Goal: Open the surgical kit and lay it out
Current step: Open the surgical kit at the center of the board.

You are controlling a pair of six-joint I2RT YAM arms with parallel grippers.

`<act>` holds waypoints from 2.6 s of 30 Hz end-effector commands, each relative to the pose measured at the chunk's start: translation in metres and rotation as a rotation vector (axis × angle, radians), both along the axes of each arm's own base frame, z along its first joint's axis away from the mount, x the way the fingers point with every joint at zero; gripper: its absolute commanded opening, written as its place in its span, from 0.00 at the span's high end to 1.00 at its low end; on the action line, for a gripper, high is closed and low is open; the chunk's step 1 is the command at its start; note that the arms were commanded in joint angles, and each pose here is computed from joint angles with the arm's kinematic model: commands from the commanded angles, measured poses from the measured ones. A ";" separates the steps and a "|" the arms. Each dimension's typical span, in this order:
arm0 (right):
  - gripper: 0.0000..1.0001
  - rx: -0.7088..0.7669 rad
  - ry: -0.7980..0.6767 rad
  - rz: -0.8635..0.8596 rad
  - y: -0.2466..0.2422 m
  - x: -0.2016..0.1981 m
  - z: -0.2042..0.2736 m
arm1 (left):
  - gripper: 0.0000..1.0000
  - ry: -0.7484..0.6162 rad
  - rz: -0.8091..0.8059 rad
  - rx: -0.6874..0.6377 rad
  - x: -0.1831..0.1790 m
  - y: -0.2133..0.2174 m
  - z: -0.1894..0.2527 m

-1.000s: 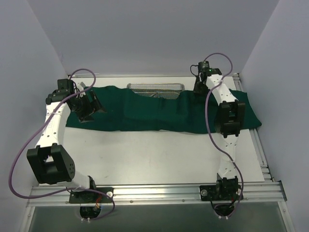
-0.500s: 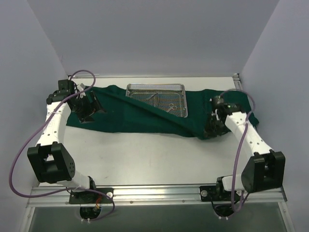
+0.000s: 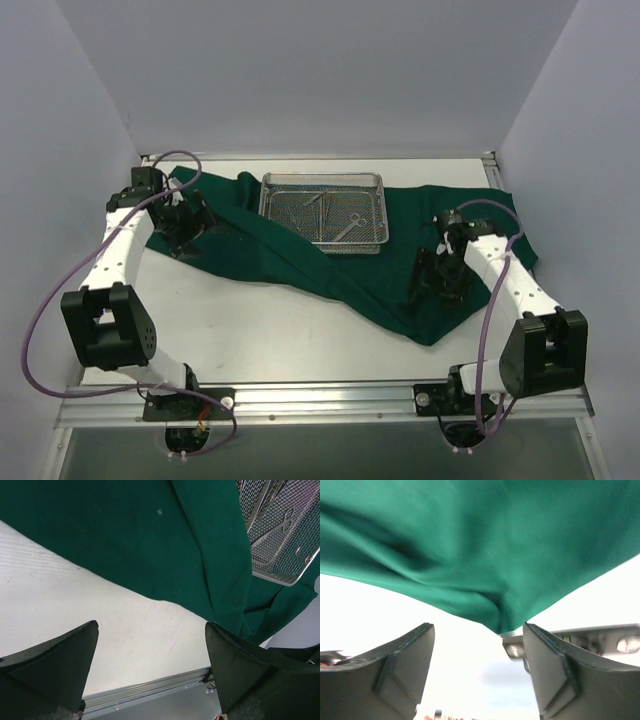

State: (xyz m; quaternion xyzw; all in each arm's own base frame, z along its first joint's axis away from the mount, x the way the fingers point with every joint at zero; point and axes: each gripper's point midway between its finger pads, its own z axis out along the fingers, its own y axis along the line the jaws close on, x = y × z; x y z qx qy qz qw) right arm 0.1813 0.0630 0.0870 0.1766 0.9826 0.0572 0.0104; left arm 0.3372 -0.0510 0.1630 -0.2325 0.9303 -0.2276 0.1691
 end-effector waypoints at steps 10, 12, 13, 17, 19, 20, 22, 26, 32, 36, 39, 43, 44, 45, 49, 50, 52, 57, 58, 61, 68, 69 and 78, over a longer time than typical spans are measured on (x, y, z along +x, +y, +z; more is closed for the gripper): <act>0.25 0.035 -0.273 -0.041 0.007 0.080 0.080 | 0.08 -0.003 0.158 -0.107 0.100 -0.018 -0.026; 0.25 0.050 -0.304 -0.067 0.008 0.083 0.088 | 0.09 -0.014 0.187 -0.115 0.110 -0.018 -0.030; 0.25 0.051 -0.317 -0.075 0.007 0.085 0.091 | 0.10 -0.030 0.195 -0.115 0.118 -0.017 -0.035; 0.25 0.036 -0.346 -0.099 0.001 0.085 0.101 | 0.14 -0.010 0.210 -0.135 0.139 -0.018 -0.054; 0.25 0.028 -0.351 -0.104 -0.001 0.084 0.103 | 0.17 -0.014 0.214 -0.123 0.153 -0.016 -0.060; 0.25 0.026 -0.353 -0.112 -0.003 0.084 0.104 | 0.18 -0.015 0.212 -0.114 0.157 -0.015 -0.063; 0.25 0.023 -0.347 -0.118 -0.005 0.082 0.103 | 0.21 -0.014 0.208 -0.093 0.168 -0.013 -0.071; 0.25 0.018 -0.349 -0.129 -0.008 0.086 0.104 | 0.28 0.024 0.206 -0.064 0.179 -0.009 -0.089; 0.26 0.024 -0.342 -0.129 -0.008 0.096 0.101 | 0.64 0.009 0.173 -0.037 0.190 -0.006 -0.086; 0.26 0.029 -0.365 -0.123 -0.008 0.113 0.102 | 0.98 0.033 0.121 0.022 0.162 -0.003 -0.075; 0.26 0.067 -0.378 -0.111 0.000 0.135 0.100 | 0.98 0.081 0.094 0.069 0.110 0.005 -0.069; 0.26 0.080 -0.349 -0.093 0.005 0.166 0.086 | 0.98 0.096 0.106 0.136 0.032 0.029 -0.037; 0.26 0.078 -0.345 -0.087 0.005 0.170 0.085 | 0.98 0.104 0.106 0.157 0.016 0.036 -0.033; 0.26 0.075 -0.345 -0.083 0.005 0.174 0.085 | 0.98 0.147 0.119 0.177 -0.005 0.042 -0.037; 0.26 0.067 -0.324 -0.060 0.003 0.187 0.080 | 0.92 0.177 0.163 0.280 -0.077 0.061 -0.007; 0.26 0.064 -0.315 -0.051 0.002 0.188 0.077 | 0.91 0.202 0.174 0.300 -0.090 0.065 -0.007; 0.26 0.063 -0.302 -0.047 0.002 0.187 0.072 | 0.91 0.253 0.165 0.296 -0.118 0.060 -0.017; 0.26 0.091 -0.256 -0.032 0.007 0.174 0.059 | 0.94 0.259 0.174 0.268 -0.150 0.053 -0.022; 0.26 0.090 -0.252 -0.030 0.006 0.172 0.057 | 0.94 0.253 0.176 0.261 -0.155 0.050 -0.018; 0.26 0.070 -0.234 -0.026 0.003 0.164 0.050 | 0.93 0.277 0.208 0.281 -0.171 0.051 -0.019; 0.26 0.085 -0.250 -0.037 0.005 0.167 0.049 | 0.49 0.265 0.229 0.307 -0.191 0.052 -0.014; 0.26 0.088 -0.255 -0.034 0.005 0.169 0.051 | 0.43 0.236 0.222 0.323 -0.182 0.056 -0.006; 0.24 0.007 -0.390 -0.124 -0.021 0.236 0.075 | 0.44 -0.144 0.194 0.302 -0.014 0.073 0.067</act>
